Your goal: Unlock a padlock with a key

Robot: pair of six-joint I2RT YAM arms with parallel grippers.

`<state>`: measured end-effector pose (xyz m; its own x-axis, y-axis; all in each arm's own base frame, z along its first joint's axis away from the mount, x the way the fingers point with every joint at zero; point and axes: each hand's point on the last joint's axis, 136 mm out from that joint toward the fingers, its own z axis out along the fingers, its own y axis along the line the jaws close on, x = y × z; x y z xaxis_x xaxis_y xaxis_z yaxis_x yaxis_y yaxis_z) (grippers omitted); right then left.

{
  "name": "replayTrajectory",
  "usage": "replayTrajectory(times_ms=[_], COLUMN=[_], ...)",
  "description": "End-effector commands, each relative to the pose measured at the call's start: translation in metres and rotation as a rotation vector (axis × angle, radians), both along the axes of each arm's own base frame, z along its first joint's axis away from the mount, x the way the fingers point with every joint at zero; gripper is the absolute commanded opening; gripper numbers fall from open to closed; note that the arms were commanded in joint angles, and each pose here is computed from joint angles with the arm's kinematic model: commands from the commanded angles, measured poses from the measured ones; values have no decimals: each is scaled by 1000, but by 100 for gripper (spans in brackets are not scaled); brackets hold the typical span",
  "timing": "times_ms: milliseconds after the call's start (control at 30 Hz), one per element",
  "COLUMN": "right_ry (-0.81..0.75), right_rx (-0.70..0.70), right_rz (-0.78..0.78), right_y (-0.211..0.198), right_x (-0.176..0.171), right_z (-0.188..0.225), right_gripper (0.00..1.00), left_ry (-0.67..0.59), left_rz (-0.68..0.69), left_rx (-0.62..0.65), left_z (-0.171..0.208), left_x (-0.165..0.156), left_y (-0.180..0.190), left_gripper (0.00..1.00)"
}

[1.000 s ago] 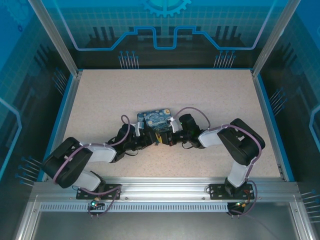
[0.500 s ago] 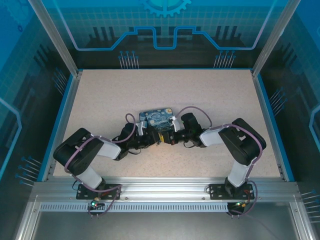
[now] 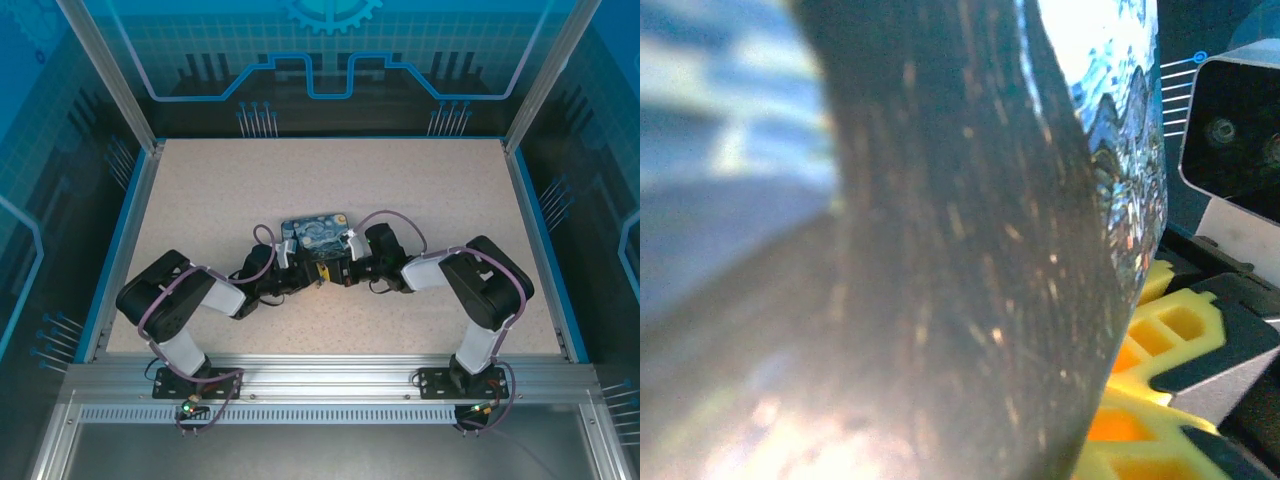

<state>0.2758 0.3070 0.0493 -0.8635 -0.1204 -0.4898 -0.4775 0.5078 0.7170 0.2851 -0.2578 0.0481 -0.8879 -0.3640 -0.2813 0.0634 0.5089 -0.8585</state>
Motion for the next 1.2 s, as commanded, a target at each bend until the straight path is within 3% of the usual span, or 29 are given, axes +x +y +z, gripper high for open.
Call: replayTrajectory(times_ms=[0,367,767,933,1167], right_ry=[-14,-7,-7,7,67], right_rx=[45,11,19,37,70], right_rz=[54,38,8,16,-12], right_y=[13,7,-5,-5,-5], right_x=[-4,-3,-3,-5,-5], right_z=[16,11,12,14,14], right_gripper=[13,17,21,12,12], left_ry=[-31,-22,-30,-45,-63], left_rz=[-72,-73,-63,-41,21], left_rx=[-75,-74,-64,-57,-7], left_z=[23,20,21,25,39], left_x=[-2,-2,-1,-1,-9], left_y=[-23,-28,-27,-22,-2], left_gripper=[29,21,23,31,42])
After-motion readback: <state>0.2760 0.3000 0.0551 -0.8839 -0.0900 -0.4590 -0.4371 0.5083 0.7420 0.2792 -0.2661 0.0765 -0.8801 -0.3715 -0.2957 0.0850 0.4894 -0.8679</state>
